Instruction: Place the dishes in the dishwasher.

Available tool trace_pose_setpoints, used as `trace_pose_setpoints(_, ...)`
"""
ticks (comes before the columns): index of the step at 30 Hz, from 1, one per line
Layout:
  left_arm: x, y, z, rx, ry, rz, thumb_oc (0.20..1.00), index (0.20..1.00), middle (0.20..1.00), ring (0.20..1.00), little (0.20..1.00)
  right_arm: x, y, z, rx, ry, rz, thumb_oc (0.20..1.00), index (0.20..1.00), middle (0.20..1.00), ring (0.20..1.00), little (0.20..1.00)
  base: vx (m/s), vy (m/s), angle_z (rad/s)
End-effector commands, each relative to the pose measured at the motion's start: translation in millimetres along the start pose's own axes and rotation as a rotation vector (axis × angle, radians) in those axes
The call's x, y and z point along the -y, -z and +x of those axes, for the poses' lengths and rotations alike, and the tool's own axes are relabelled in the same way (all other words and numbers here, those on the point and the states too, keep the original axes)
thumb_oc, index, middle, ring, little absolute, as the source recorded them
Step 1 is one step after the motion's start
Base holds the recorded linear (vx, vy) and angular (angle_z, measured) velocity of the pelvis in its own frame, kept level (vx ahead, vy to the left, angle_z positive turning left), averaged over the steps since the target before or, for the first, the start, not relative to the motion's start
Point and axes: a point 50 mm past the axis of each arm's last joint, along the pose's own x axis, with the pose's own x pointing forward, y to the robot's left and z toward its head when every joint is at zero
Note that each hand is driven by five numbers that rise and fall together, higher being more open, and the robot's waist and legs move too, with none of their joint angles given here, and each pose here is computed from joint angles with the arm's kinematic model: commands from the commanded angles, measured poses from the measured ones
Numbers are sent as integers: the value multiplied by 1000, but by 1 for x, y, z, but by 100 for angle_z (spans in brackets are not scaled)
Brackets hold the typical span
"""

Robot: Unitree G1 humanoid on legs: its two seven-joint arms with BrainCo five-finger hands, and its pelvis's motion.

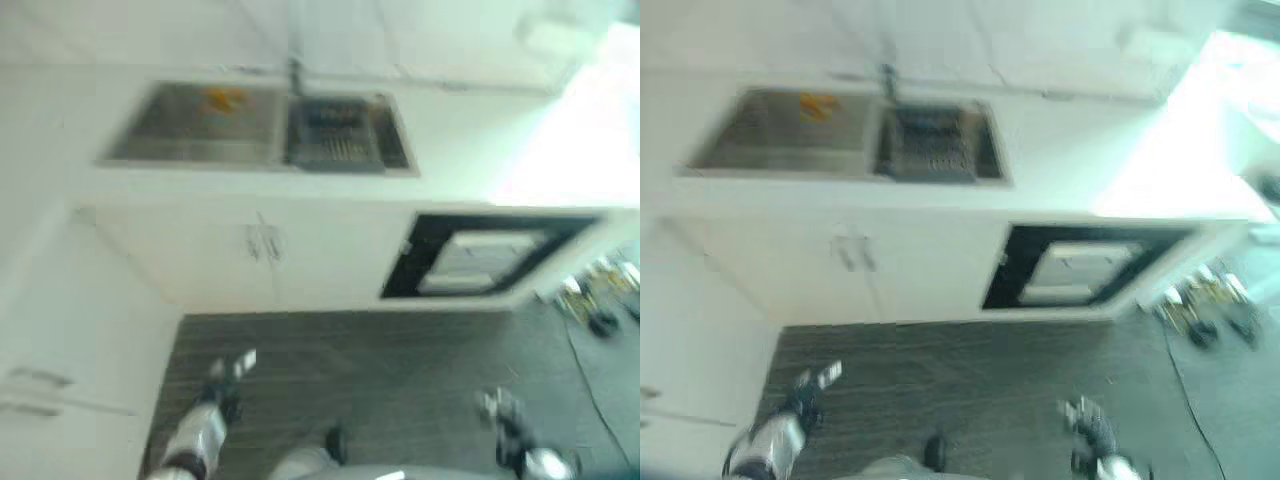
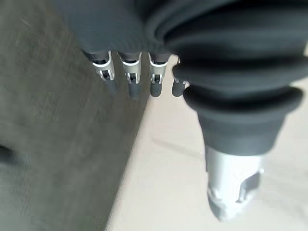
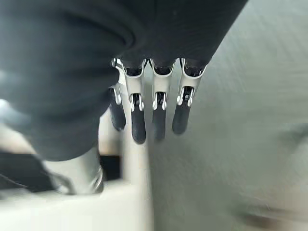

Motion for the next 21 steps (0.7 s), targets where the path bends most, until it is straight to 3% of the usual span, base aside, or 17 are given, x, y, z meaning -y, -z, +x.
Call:
trace_pose_setpoints(1,13,-5,-2,48,212,-24,1000,1000,1000,1000,1000,22,-106,12,316,0,-16,1000,1000,1000,1000,1000,207,-165,142)
trace_pose_setpoints(9,22,48,-12,-153,287,-381,1000,1000,1000,1000,1000,11,-42,13,61,-79,46,1000,1000,1000,1000,1000,184,-258,30)
trace_pose_setpoints(16,56,41,-7,-215,445,-223,1000,1000,1000,1000,1000,31,-29,10,-44,44,138,1000,1000,1000,1000,1000,13,-10,45)
trace_pose_setpoints(21,54,40,-4,-235,392,-203,1000,1000,1000,1000,1000,24,-10,8,-129,8,110,1000,1000,1000,1000,1000,86,71,0)
